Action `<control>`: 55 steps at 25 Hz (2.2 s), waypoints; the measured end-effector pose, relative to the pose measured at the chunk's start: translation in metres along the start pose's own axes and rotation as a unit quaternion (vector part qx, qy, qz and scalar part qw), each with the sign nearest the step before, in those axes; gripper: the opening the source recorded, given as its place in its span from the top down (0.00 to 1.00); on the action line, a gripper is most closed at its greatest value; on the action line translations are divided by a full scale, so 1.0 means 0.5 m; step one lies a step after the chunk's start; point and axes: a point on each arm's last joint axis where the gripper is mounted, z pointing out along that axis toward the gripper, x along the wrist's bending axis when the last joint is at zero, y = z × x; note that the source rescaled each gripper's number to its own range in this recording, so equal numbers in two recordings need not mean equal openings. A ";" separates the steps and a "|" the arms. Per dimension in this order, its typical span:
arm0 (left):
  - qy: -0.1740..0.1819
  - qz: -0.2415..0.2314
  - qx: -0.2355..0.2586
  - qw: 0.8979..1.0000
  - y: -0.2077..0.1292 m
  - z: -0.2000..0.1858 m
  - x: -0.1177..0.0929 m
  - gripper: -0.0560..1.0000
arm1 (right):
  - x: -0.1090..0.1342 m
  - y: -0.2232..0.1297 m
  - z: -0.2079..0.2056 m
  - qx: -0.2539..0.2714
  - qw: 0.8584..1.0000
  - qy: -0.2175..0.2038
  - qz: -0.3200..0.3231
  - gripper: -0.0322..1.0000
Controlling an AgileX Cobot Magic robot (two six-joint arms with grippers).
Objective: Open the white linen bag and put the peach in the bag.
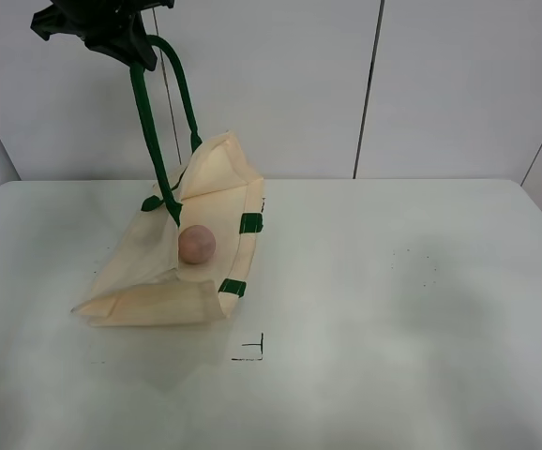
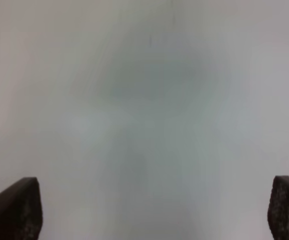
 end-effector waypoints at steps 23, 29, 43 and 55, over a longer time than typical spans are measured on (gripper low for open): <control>0.023 -0.021 0.169 0.985 -0.059 0.294 0.046 0.95 | 0.001 -0.075 -0.085 -0.174 0.985 -0.019 0.001 0.00; 0.027 -0.002 0.222 0.975 -0.094 0.393 0.066 0.92 | 0.001 -0.075 -0.085 -0.174 0.985 -0.019 0.001 0.00; 0.115 0.029 0.214 0.970 -0.085 0.388 0.127 0.00 | 0.001 -0.075 -0.085 -0.174 0.985 -0.019 0.001 0.00; 0.142 -0.085 0.202 0.965 -0.076 0.339 0.348 0.00 | 0.001 -0.075 -0.085 -0.174 0.985 -0.019 0.001 0.00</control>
